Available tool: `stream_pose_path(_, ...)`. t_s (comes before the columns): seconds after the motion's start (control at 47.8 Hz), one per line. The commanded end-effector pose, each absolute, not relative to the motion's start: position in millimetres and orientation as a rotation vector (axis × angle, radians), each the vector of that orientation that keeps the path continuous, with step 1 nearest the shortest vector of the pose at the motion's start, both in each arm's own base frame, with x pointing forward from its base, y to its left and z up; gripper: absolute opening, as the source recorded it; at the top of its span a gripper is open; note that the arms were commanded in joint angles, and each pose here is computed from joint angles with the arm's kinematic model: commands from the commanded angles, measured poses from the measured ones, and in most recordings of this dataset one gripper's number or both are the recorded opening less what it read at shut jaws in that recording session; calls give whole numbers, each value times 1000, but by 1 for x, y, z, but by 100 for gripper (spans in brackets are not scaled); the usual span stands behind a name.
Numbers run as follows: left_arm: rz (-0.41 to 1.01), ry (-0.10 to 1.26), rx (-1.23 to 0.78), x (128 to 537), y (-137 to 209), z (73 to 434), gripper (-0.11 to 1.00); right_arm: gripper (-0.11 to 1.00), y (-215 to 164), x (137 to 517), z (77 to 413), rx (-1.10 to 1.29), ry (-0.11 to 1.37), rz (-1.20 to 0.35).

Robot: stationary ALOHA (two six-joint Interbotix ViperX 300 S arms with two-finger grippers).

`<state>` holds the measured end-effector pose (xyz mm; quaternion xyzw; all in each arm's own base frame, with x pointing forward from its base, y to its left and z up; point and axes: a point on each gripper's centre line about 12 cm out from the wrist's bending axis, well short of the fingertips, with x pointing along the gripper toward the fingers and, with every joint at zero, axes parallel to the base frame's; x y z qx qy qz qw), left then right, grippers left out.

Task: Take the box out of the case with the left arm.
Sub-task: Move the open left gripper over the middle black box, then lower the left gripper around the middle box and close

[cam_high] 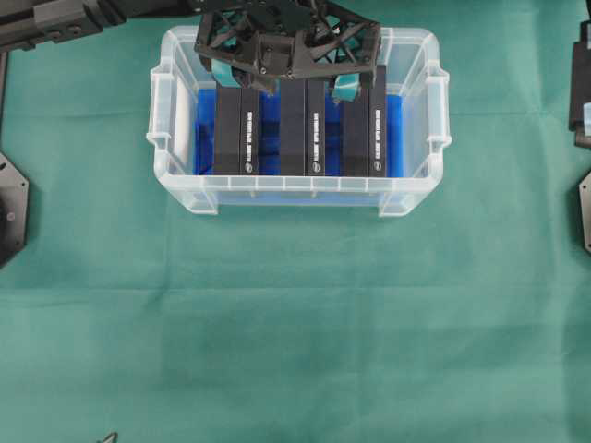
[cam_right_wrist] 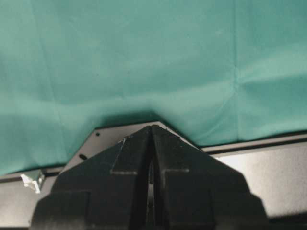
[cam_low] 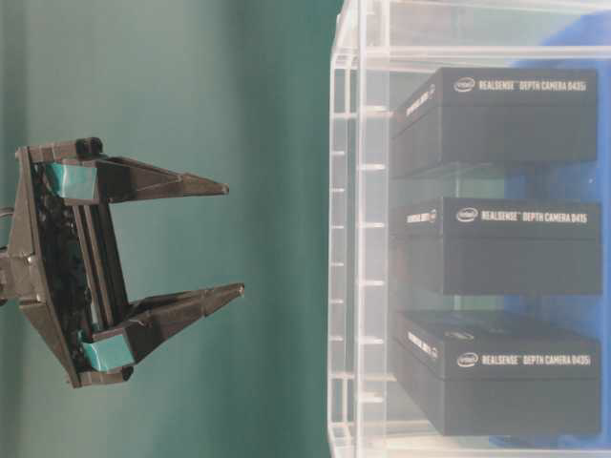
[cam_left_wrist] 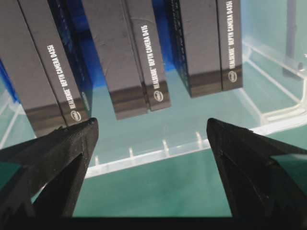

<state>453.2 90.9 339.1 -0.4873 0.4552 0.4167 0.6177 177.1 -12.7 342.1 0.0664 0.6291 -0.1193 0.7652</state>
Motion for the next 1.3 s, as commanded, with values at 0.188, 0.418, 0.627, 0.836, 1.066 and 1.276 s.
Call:
stream_pose_path(0.188, 937, 1011, -1125, 449, 90, 354, 98, 0, -13, 177, 349, 146, 1344, -259)
stream_pose_path(0.418, 939, 1014, -1126, 449, 90, 353, 98, 0, -13, 177, 350, 146, 1342, -259)
stream_pose_path(0.627, 949, 1023, -1122, 449, 91, 345, 98, 0, -13, 177, 349, 146, 1344, -259)
stream_pose_path(0.836, 957, 1023, -1117, 451, 93, 327, 98, 0, -13, 177, 349, 145, 1345, -259)
stream_pose_path(1.066, 972, 1042, -1112, 450, 92, 302, 98, 0, -13, 177, 348, 145, 1349, -259)
stream_pose_path(1.276, 962, 1021, -1115, 454, 95, 282, 98, 0, -13, 177, 348, 145, 1349, -259)
